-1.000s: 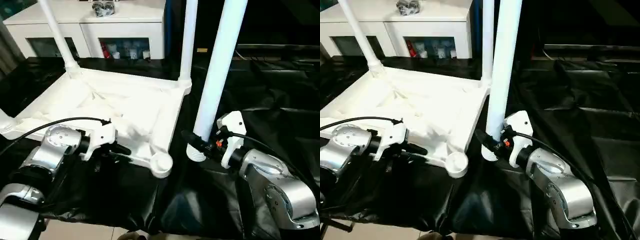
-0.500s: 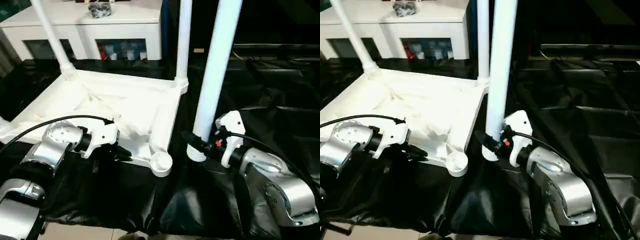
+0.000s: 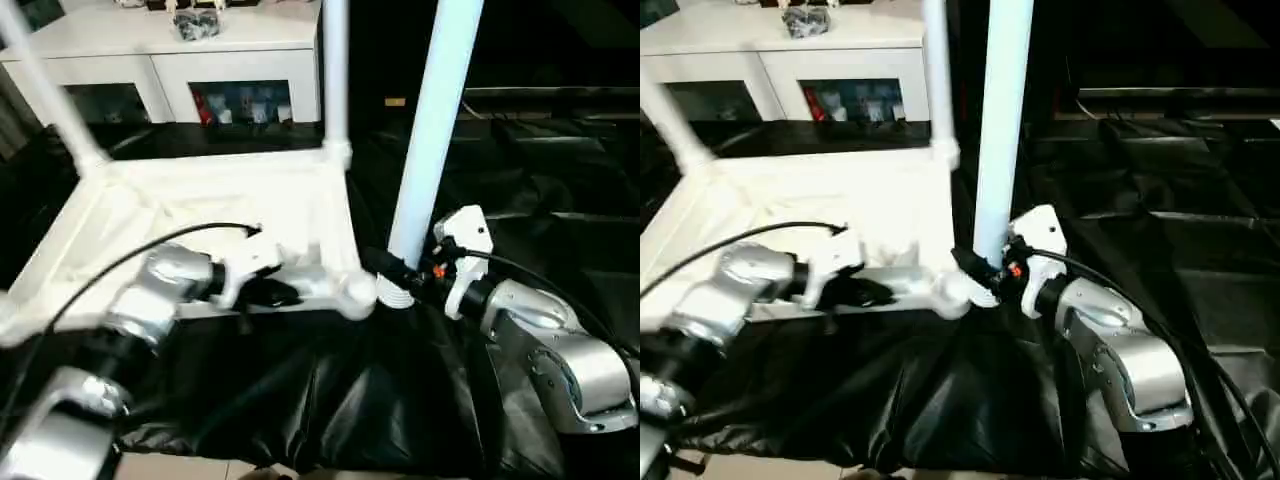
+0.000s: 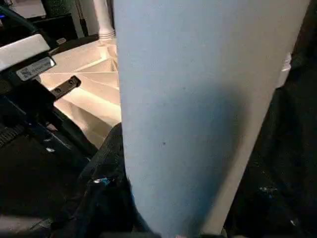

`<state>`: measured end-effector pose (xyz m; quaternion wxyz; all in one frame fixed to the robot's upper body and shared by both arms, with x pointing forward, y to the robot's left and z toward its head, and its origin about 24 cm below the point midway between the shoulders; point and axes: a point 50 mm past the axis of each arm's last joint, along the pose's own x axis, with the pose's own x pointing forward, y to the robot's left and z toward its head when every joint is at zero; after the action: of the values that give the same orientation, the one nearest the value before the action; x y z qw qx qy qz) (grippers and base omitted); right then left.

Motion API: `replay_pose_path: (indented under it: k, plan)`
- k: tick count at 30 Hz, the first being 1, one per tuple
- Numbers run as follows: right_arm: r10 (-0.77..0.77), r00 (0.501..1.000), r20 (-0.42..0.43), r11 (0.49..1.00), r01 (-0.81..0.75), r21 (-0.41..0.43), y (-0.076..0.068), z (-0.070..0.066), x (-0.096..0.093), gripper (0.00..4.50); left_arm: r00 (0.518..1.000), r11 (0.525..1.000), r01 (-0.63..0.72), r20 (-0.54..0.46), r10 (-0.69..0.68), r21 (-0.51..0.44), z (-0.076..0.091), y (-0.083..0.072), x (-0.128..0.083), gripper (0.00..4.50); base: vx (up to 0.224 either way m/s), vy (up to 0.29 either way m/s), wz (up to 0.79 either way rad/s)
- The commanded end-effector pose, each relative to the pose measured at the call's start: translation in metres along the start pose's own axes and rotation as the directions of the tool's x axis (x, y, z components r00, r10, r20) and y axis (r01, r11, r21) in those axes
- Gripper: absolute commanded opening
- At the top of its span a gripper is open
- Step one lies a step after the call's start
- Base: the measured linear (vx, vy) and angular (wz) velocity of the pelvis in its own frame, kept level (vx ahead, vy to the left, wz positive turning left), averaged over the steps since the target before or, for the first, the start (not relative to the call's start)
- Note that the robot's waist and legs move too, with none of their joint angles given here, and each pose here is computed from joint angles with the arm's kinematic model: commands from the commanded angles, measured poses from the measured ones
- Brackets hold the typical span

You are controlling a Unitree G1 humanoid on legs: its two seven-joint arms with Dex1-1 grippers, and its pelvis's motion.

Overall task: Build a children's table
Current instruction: Insert table leg to table base

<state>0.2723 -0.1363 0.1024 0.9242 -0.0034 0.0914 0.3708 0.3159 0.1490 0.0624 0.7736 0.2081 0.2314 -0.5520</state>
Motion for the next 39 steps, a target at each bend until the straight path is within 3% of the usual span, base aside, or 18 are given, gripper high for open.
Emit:
replay_pose_path:
  k: [1,7,12,14,16,19,21,28,31,33,36,39]
  plan:
    - [-0.016,1.000,0.022,1.000,0.016,0.013,-0.004,0.006,0.000,1.90,0.997,0.995,-0.065,-0.054,0.061,-0.070,-0.011,-0.002,0.001,0.00,0.000,0.000,0.00]
    - [-0.043,0.999,0.008,0.998,0.043,0.046,-0.010,0.006,0.002,1.90,0.991,0.978,-0.134,-0.025,0.132,-0.158,-0.006,-0.021,0.008,0.00,0.000,0.000,0.00]
    - [-0.045,0.999,0.006,0.998,0.045,0.047,-0.013,0.007,0.003,1.90,0.986,0.964,-0.163,0.005,0.168,-0.211,-0.001,-0.027,0.010,0.00,0.000,0.000,0.00]
    - [-0.047,0.999,0.013,0.998,0.046,0.032,-0.014,0.009,0.004,1.90,0.983,0.982,-0.149,0.092,0.160,-0.119,0.007,-0.030,0.012,0.00,0.000,0.000,0.00]
    - [-0.046,0.999,0.019,0.999,0.045,0.020,-0.015,0.010,0.005,1.90,0.980,0.992,-0.123,0.157,0.125,-0.022,0.013,-0.033,0.013,0.51,0.000,0.000,0.00]
    - [-0.036,0.999,0.018,0.999,0.035,0.012,-0.015,0.011,0.006,1.90,0.979,0.993,-0.101,0.174,0.109,-0.054,0.014,-0.030,0.013,0.51,0.000,0.000,0.00]
    - [-0.030,0.999,0.017,0.999,0.030,0.010,-0.015,0.012,0.007,1.90,0.981,0.994,-0.088,0.170,0.097,-0.060,0.015,-0.028,0.011,0.92,0.000,0.000,0.00]
    - [-0.015,1.000,0.016,1.000,0.015,0.002,-0.015,0.013,0.007,1.90,0.968,0.994,-0.083,0.230,0.099,-0.078,0.016,-0.012,0.009,0.85,0.000,0.000,0.00]
    - [-0.014,1.000,0.013,1.000,0.014,-0.002,-0.015,0.013,0.008,1.90,0.973,0.997,-0.046,0.224,0.059,-0.062,0.014,-0.011,0.011,0.85,0.000,0.000,0.00]
    - [-0.015,1.000,0.012,1.000,0.015,-0.005,-0.016,0.013,0.009,1.90,0.974,0.997,-0.028,0.224,0.042,-0.065,0.013,-0.011,0.012,1.15,0.000,0.000,0.00]
    - [-0.017,1.000,0.011,1.000,0.017,-0.006,-0.016,0.013,0.010,1.90,0.972,0.996,0.009,0.236,0.012,-0.088,0.011,-0.011,0.014,1.21,0.000,0.000,0.00]
    - [-0.023,1.000,0.009,1.000,0.023,-0.012,-0.017,0.012,0.013,1.90,0.976,0.998,-0.013,0.214,0.026,-0.061,0.005,-0.011,0.018,1.33,0.000,0.000,0.00]
